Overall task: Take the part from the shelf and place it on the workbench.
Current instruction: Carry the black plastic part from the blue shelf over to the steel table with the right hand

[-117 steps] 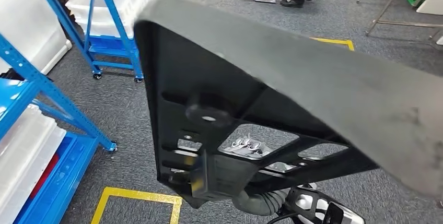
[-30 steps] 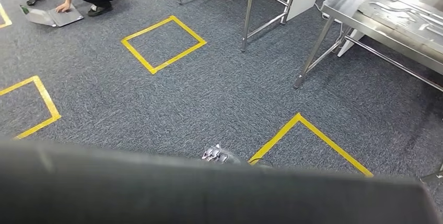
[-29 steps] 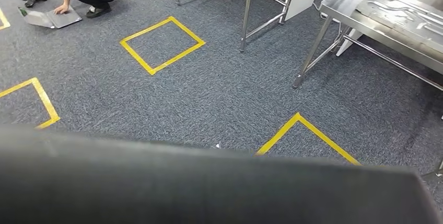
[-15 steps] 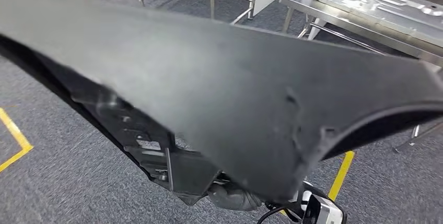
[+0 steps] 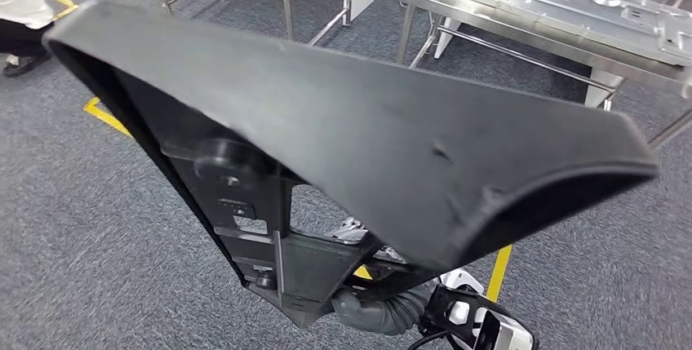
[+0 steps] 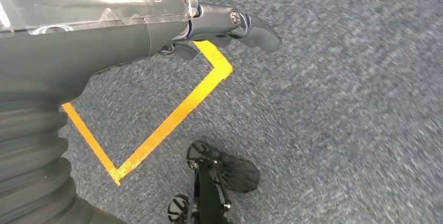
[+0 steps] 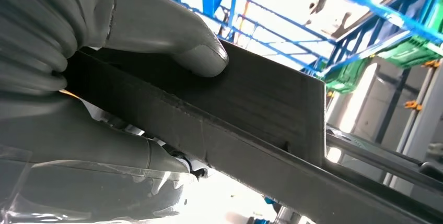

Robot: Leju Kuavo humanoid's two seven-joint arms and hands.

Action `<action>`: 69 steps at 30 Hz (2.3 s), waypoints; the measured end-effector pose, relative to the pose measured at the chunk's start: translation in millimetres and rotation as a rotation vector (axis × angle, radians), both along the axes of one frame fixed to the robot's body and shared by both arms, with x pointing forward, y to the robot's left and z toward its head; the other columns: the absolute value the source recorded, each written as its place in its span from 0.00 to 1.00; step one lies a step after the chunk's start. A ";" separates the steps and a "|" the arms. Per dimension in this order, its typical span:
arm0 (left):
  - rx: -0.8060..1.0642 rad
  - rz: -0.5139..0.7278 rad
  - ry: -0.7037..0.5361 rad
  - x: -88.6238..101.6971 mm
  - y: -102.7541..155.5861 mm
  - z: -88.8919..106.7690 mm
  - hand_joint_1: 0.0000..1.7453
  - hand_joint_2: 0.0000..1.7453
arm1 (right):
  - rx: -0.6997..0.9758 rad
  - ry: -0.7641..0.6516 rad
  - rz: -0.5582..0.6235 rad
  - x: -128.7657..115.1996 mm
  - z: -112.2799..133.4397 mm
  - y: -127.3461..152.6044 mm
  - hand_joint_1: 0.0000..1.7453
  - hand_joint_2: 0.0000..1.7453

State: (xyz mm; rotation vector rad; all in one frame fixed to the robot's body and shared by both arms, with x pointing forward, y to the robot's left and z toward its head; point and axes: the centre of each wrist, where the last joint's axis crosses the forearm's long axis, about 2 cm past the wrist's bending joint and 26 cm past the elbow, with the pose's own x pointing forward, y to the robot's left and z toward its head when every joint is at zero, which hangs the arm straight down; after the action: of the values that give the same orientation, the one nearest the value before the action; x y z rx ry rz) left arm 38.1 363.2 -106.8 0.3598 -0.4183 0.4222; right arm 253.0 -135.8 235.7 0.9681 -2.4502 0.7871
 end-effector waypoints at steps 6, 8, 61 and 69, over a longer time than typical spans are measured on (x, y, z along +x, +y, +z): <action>-0.013 -0.006 -0.011 2.8 -4.0 -0.3 0.00 1.00 | -0.003 0.000 -0.009 0.0 -1.4 -2.3 0.97 1.00; -0.015 -0.008 -0.018 5.1 -4.5 -0.1 0.00 1.00 | -0.003 0.002 -0.011 -0.4 -2.6 -3.4 0.97 1.00; -0.091 -0.043 -0.025 3.0 -5.3 -0.6 0.00 1.00 | -0.045 -0.025 -0.070 -7.1 -17.5 -11.0 0.97 1.00; -0.092 -0.038 -0.028 4.7 -5.0 -0.4 0.00 1.00 | -0.044 -0.035 -0.070 -8.5 -15.7 -11.9 0.97 1.00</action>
State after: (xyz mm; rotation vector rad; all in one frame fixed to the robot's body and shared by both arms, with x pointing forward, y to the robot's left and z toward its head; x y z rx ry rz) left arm 42.8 358.2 -107.2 0.2565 -0.4308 0.4080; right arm 244.5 -147.8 220.0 0.8550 -2.4714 0.8370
